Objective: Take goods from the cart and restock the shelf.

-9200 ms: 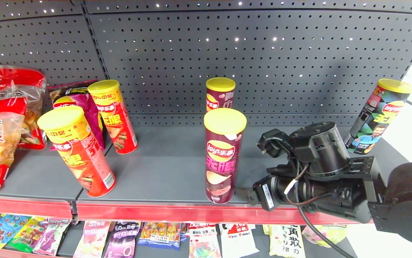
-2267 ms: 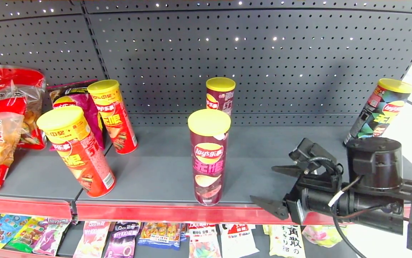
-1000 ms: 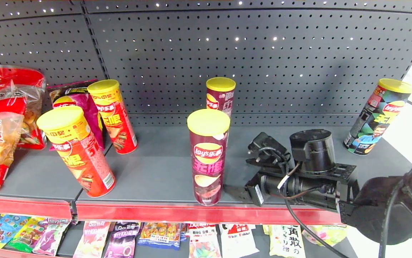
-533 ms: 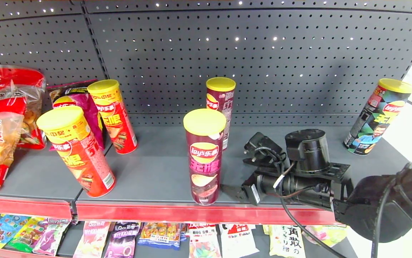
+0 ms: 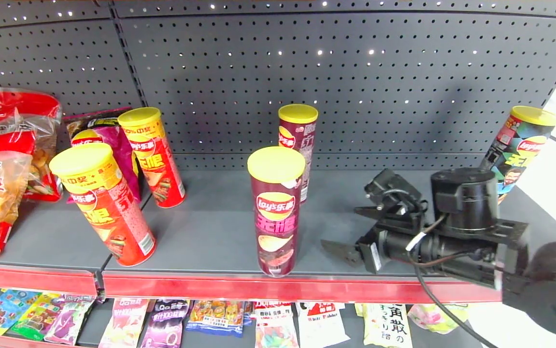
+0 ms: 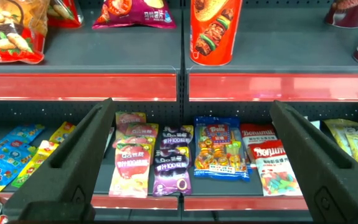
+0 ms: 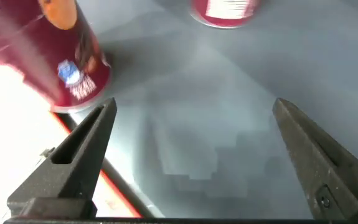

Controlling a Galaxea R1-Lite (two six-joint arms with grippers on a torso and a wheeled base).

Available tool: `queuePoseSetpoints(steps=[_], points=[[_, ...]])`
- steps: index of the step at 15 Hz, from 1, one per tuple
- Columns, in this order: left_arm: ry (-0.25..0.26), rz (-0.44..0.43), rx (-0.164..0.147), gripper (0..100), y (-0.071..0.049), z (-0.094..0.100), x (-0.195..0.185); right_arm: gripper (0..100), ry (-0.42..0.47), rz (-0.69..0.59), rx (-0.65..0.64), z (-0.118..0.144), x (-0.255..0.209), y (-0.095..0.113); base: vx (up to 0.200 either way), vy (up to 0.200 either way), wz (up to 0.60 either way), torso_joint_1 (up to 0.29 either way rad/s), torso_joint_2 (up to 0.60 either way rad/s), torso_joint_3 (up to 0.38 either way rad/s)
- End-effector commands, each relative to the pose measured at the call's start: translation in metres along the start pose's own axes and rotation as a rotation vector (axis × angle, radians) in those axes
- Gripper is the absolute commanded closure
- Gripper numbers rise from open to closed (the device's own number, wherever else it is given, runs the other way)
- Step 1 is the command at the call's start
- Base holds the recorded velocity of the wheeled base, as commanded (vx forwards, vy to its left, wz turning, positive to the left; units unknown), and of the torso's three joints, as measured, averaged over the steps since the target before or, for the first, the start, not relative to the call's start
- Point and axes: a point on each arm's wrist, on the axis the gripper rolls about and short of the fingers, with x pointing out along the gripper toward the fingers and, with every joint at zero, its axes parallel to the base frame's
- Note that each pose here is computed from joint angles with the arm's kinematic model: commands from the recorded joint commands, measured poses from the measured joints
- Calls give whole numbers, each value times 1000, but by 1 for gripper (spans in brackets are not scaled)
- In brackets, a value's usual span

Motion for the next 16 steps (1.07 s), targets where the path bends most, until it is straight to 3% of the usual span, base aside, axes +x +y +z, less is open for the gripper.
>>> queuePoseSetpoints(steps=[1,6,9,12,16], points=[[1,0,0,0,0,0,0,0,-96,-99,25,-12,-85,-9,0,0,0,0,0,0],[1,0,-2,0,0,0,0,0,-161,-275,64,-74,-186,1,0,0,0,0,0,0],[3,0,0,0,0,0,0,0,-188,-429,102,-91,-224,18,0,0,0,0,0,0],[3,2,0,0,0,0,0,0,-188,-654,148,-104,-245,34,0,0,0,0,0,0],[1,0,-2,0,0,0,0,0,-294,-731,89,-140,-247,59,0,0,0,0,0,0]])
